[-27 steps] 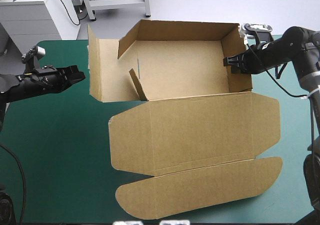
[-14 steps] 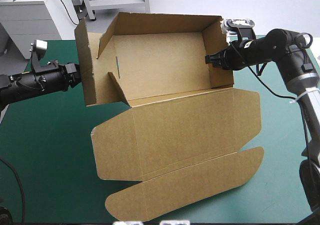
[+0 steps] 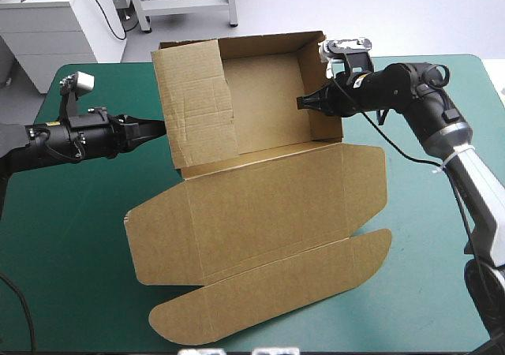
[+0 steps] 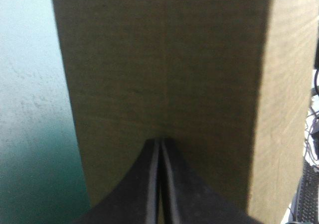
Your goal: Fold the box
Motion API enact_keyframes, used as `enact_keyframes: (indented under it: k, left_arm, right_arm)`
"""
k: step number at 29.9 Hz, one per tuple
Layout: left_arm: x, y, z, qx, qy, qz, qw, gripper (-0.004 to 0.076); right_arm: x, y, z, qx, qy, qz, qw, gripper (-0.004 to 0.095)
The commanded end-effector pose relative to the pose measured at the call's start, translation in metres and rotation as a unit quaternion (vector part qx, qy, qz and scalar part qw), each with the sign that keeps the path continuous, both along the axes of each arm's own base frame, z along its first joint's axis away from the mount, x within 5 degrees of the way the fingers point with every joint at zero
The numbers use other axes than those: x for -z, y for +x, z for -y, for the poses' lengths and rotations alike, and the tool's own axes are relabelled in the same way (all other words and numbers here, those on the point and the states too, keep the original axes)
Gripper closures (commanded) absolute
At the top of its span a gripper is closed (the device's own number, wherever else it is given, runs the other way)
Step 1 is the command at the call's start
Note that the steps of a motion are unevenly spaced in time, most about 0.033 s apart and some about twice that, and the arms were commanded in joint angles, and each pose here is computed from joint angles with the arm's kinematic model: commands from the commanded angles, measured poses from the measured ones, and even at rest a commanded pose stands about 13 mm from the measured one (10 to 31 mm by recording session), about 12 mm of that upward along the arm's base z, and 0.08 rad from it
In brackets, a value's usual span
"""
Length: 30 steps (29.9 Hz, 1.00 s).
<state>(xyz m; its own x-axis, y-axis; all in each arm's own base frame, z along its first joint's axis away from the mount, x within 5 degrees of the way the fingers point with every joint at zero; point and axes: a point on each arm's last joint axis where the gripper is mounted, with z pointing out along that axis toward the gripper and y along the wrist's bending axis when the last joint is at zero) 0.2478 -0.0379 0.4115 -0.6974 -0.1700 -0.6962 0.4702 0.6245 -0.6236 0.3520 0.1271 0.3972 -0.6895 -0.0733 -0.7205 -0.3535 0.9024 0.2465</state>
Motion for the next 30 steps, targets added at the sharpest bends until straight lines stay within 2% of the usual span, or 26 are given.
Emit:
enact_keyframes:
  k: [1, 4, 7, 10, 15, 17, 25, 30]
  left_arm:
    - [-0.02, -0.007, 0.007, -0.011, -0.01, 0.044, 0.999, 0.0729]
    - [-0.021, -0.008, 0.007, -0.02, -0.028, 0.023, 0.999, 0.071]
    - [-0.02, -0.008, 0.008, -0.022, -0.038, 0.008, 0.999, 0.0652]
    - [-0.021, -0.008, 0.008, -0.018, -0.043, 0.007, 0.999, 0.0522]
    - [-0.024, -0.008, 0.013, -0.013, -0.064, 0.01, 0.998, 0.0227]
    - [-0.025, -0.008, 0.019, -0.005, -0.069, 0.012, 0.998, 0.0165]
    - [-0.028, -0.01, 0.045, 0.013, -0.081, 0.027, 0.996, 0.0157]
    - [-0.025, -0.009, 0.044, 0.012, -0.058, 0.027, 0.998, 0.0157]
  right_arm:
    - [-0.027, -0.009, -0.001, 0.012, 0.026, 0.06, 0.998, 0.0926]
    - [-0.027, -0.009, 0.0, 0.014, 0.022, 0.061, 0.998, 0.0926]
    - [-0.028, -0.008, 0.0, 0.016, 0.023, 0.067, 0.997, 0.0925]
    - [-0.03, -0.007, 0.0, 0.02, 0.028, 0.079, 0.996, 0.0925]
    - [-0.031, -0.007, 0.0, 0.021, 0.028, 0.082, 0.996, 0.0925]
    - [-0.03, -0.006, 0.0, 0.021, 0.027, 0.082, 0.996, 0.0926]
    - [-0.018, -0.002, -0.008, 0.008, 0.011, 0.061, 0.998, 0.0924]
    - [-0.012, 0.002, -0.009, 0.008, 0.002, 0.055, 0.998, 0.0924]
